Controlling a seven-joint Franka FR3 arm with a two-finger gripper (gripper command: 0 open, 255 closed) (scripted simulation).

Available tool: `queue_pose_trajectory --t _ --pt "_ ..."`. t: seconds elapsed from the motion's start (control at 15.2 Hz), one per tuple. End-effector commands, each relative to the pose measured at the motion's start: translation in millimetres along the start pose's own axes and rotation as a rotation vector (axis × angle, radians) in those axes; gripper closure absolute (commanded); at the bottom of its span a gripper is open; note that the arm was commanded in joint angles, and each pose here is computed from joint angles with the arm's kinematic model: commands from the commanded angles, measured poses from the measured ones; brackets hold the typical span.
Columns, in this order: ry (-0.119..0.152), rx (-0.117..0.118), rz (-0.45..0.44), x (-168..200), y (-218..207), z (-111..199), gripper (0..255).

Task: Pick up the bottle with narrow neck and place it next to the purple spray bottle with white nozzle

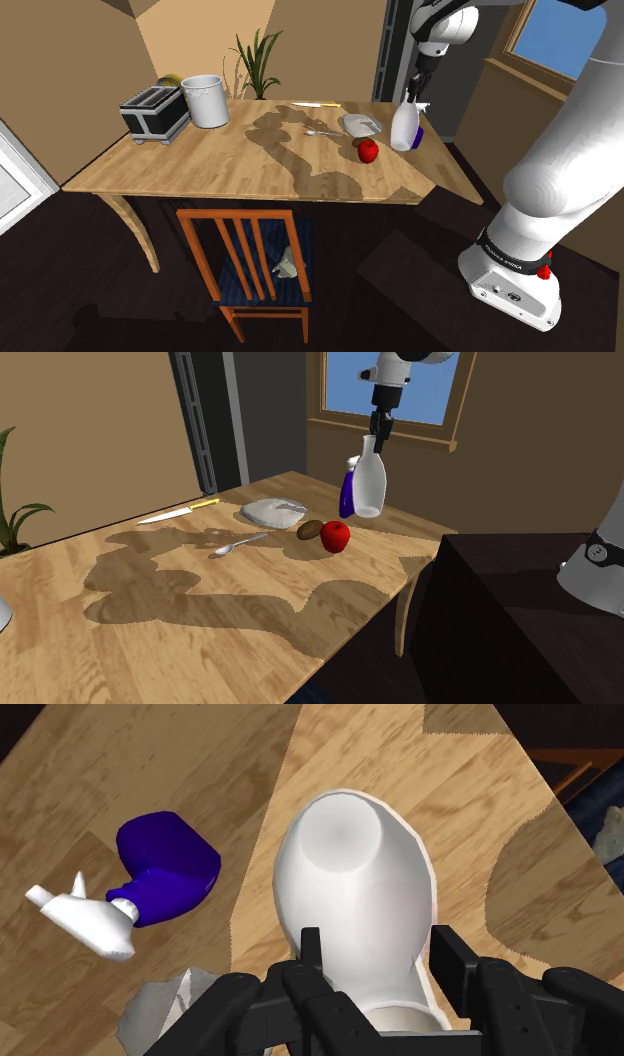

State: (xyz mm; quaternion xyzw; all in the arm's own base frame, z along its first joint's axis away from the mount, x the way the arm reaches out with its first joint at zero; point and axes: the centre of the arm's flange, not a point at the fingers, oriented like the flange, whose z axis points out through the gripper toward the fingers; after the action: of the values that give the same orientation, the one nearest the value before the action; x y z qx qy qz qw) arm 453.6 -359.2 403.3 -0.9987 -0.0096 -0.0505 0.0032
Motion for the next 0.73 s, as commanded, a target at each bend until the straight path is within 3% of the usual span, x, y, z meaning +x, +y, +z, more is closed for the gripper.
queue_pose_trajectory --t 0.0,0.66 --pt "0.001 -0.001 0.0 -1 0 11 255" --pt "0.001 -0.001 0.0 -6 0 63 255"
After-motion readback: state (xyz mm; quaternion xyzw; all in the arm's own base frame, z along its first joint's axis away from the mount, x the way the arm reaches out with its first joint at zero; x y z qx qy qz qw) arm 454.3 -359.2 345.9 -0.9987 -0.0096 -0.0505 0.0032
